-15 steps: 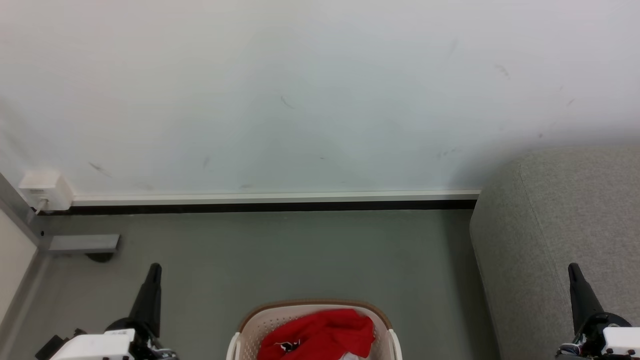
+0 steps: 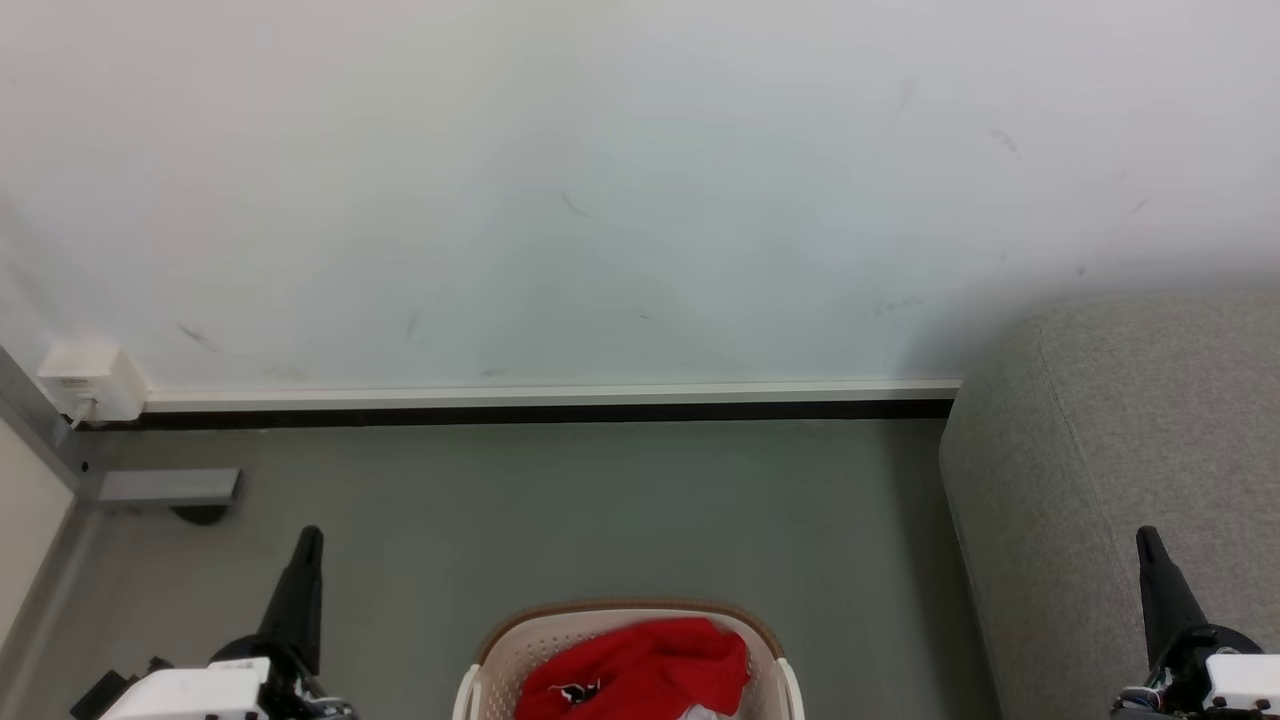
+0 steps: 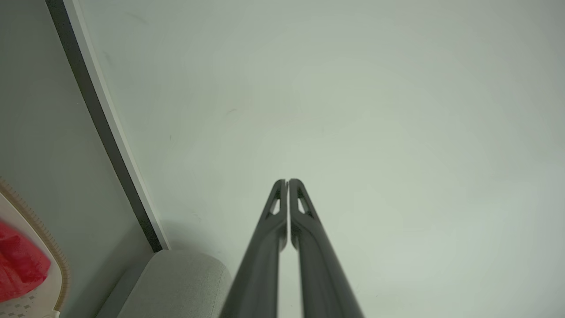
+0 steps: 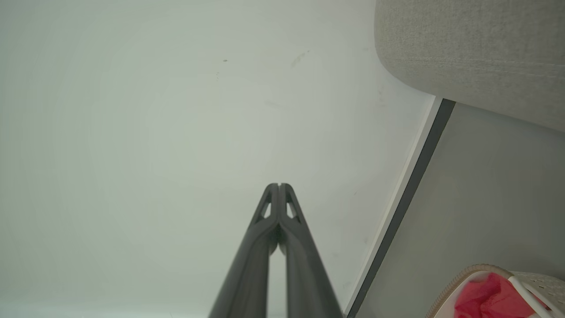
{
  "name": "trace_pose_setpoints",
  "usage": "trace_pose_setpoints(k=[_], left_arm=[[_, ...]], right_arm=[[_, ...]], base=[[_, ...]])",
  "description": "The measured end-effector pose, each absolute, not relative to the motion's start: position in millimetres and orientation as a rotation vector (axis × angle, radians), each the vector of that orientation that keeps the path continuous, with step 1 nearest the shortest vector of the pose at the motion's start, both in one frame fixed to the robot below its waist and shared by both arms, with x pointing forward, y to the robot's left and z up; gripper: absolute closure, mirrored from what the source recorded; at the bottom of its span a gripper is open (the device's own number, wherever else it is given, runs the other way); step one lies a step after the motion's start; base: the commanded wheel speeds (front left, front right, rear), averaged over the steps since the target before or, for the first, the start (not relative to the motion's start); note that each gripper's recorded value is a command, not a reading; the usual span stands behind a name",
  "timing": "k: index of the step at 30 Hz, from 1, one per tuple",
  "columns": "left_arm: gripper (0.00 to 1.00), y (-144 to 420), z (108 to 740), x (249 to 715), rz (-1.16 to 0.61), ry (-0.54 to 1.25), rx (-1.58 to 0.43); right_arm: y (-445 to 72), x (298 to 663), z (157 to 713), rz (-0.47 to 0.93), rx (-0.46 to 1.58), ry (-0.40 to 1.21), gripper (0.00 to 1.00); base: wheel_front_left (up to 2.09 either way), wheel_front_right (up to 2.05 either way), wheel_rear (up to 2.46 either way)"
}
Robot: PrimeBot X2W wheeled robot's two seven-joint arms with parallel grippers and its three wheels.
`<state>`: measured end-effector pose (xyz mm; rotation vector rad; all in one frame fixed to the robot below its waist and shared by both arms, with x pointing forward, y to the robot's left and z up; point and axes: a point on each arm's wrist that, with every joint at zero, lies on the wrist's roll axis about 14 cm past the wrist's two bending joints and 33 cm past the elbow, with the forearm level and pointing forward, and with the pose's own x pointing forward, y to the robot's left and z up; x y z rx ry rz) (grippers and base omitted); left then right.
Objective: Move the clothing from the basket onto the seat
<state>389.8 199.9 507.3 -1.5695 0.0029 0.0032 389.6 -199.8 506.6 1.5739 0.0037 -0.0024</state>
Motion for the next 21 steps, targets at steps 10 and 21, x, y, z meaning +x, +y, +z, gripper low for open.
trace_pose_setpoints(k=[10,21], left_arm=[[1.00,199.9,507.2,389.8,0.003,0.003,-1.570],[1.00,199.9,507.3,389.8,0.003,0.003,-1.570]], right_arm=[[-199.8,389.6,506.6,-0.002,1.574,0.004,1.00],[-199.8,389.6,506.7,-0.002,1.574,0.004,1.00]], base=[[0.00,0.00,0.00],[0.00,0.00,0.00]])
